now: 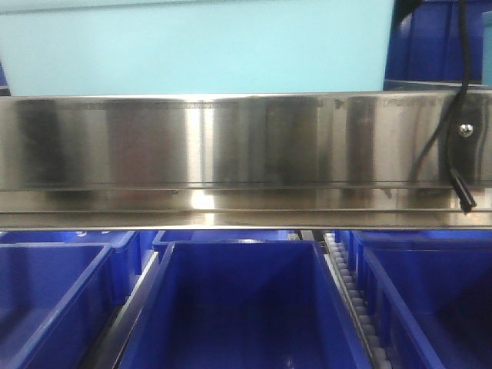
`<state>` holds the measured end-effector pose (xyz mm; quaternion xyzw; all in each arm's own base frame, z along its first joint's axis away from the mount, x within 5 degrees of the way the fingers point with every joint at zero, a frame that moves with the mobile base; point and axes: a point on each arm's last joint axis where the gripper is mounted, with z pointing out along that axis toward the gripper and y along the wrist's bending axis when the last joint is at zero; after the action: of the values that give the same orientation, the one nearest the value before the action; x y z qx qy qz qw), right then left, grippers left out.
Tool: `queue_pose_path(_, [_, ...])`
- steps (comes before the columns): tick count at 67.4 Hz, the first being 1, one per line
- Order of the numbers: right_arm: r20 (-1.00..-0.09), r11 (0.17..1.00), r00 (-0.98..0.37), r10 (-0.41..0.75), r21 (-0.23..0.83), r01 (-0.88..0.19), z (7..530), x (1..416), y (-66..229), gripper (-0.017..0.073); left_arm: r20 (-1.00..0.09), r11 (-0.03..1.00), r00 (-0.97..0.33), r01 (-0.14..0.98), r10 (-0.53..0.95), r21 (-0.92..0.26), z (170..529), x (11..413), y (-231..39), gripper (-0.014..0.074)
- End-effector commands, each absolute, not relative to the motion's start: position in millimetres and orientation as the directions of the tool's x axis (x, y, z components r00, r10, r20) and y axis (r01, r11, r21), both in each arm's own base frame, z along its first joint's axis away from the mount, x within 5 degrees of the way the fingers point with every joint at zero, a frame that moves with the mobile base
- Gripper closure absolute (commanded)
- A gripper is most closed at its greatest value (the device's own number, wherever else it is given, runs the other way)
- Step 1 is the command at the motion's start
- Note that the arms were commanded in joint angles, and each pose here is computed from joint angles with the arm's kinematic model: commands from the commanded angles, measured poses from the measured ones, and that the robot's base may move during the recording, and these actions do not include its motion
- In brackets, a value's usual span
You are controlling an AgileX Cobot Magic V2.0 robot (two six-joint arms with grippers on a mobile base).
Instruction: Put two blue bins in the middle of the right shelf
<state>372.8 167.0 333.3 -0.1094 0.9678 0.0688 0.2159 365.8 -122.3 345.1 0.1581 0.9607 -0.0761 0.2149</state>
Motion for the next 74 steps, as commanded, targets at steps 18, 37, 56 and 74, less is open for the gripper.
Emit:
queue_pose_path(18, [-0.412,0.972,-0.894,-0.176,0.073,-0.225,338,368,163,0.0712,-0.446,0.935,-0.852,0.344,0.273,-0.084,351,363,-125,0.0704])
queue_pose_path(37, [-0.517,0.968,-0.842,-0.154,0.094,-0.234,378,348,154,0.0712,-0.538,0.935,-0.807,0.342,0.243,-0.092,394,341,-119,0.0704])
queue_pose_path(56, [-0.682,0.960,-0.724,-0.107,0.120,-0.254,439,318,139,0.0712,-0.707,0.917,-0.676,0.386,0.208,-0.099,465,313,-125,0.0704])
queue_pose_path(74, [-0.780,0.952,-0.623,-0.061,0.143,-0.271,491,302,132,0.0712,-0.754,0.917,-0.641,0.373,0.143,-0.142,488,304,-129,0.0704])
